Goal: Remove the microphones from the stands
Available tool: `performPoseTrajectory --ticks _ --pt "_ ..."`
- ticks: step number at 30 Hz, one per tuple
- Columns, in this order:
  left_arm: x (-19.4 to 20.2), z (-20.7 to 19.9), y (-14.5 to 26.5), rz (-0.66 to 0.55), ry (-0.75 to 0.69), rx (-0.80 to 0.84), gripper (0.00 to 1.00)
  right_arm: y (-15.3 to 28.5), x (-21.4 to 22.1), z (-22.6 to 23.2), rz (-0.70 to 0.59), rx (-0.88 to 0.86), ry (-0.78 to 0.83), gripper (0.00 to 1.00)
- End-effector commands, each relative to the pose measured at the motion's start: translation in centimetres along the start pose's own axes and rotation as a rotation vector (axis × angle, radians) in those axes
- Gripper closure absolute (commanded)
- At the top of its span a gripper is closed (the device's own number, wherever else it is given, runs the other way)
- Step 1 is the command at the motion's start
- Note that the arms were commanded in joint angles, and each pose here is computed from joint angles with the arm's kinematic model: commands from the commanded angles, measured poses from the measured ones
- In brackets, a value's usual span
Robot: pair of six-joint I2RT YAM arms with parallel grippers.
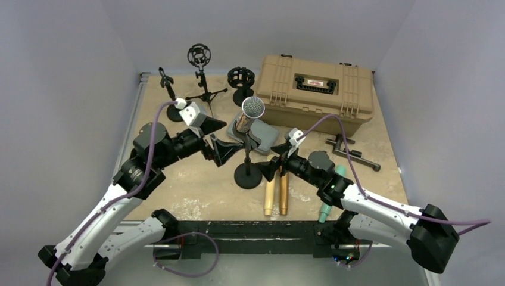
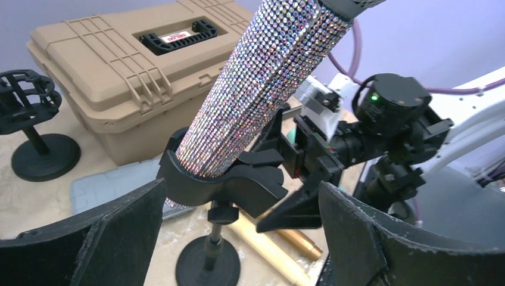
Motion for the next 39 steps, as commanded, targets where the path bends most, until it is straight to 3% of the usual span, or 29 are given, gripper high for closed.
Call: performPoseTrajectory --ticks 1,9,19,26,39 --pt "-2.8 0.4 -1.4 -0.062 -0.127 -0.079 0.04 0.3 -3.6 2.0 -0.209 -0.033 -0.057 0.01" --pt "-3.8 0.7 -3.9 -0.046 -0.173 -0.133 0.05 2.0 -7.0 4.2 -0.317 0.040 -0.070 0.01" --pt "-6.2 -0.1 -6.2 -0.095 -0.239 -0.144 0.13 3.3 -10.1 6.4 -0.456 0.131 0.064 0.04" --pt "-6.5 0.3 -6.6 -0.122 -0.242 -0.199 0.37 2.5 -11.4 7.0 -0.540 0.168 0.193 0.04" --pt "-5.8 -0.7 -6.8 -0.107 -0.235 -0.204 0.59 0.2 -11.9 6.4 -0.662 0.325 0.209 0.16"
Point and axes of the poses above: each gripper's point midway between its finger pads, its own y axis back along the fingers, its own z axis along the line the jaws close on, x = y × z, the point moved 3 cm from there along y, back along the fingers, and after that the axes turned 1 degree about y, right-handed, at the moved point
